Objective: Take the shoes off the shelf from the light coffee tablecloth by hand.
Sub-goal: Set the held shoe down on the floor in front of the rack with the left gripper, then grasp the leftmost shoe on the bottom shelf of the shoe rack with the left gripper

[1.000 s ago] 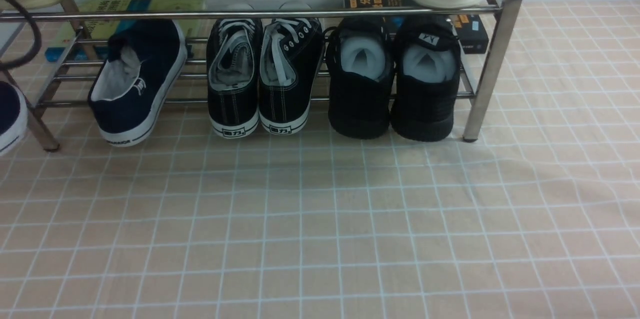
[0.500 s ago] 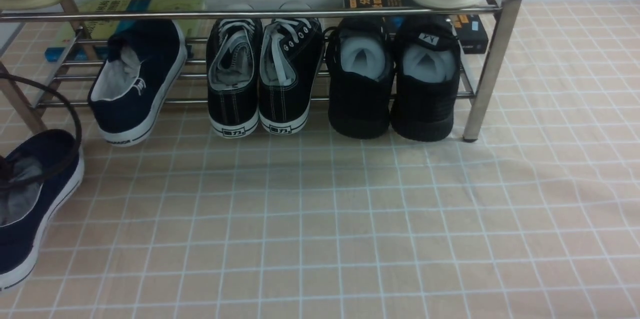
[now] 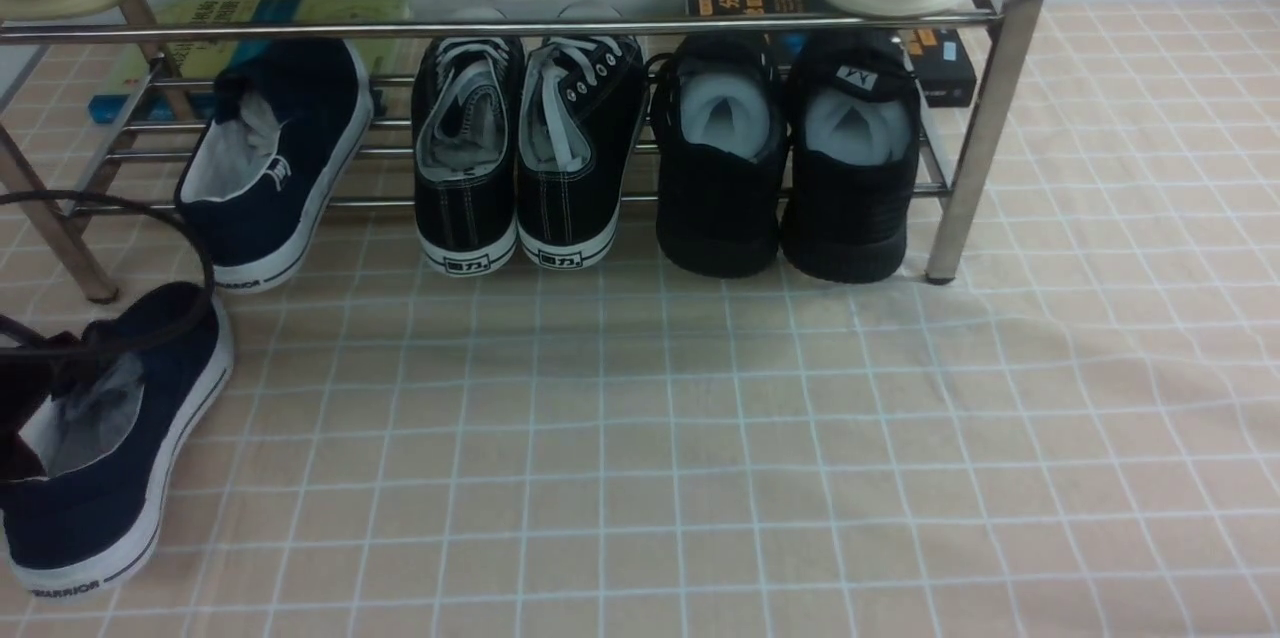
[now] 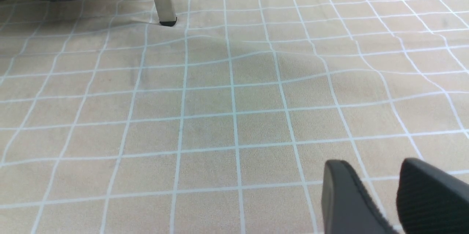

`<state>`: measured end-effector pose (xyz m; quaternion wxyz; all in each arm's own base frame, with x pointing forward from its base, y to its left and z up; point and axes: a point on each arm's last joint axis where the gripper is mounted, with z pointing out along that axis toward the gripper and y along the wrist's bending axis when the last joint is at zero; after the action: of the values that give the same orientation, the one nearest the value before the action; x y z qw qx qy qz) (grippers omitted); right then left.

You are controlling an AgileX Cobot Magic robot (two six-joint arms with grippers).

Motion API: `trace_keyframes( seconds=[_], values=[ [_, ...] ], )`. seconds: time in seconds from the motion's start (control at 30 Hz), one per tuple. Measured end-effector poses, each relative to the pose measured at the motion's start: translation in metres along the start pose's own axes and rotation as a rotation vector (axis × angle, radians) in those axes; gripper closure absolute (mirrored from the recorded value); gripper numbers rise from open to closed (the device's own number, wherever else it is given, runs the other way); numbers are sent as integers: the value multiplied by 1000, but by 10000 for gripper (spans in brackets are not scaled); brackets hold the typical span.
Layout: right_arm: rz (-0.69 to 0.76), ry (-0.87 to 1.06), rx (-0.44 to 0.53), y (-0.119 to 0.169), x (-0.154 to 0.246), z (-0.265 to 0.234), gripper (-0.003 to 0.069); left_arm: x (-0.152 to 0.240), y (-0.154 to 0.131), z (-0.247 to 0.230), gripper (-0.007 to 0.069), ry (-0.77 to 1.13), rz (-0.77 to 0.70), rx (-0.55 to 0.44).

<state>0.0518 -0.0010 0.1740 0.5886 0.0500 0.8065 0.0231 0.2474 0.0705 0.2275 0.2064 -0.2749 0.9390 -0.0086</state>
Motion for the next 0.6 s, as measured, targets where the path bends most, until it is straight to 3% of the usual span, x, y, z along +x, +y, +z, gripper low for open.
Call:
trace_keyframes(
  seconds=[0.27,0.47,0.6],
  values=[
    [0,-1,0,0,0,0,419,0,0,7,540,19,52,-5],
    [0,-1,0,0,0,0,419,-17,-3,-28,365,-27,85,-19],
    [0,-1,0,0,0,0,419,-32,-8,-60,298,-62,86,-13]
  ],
)
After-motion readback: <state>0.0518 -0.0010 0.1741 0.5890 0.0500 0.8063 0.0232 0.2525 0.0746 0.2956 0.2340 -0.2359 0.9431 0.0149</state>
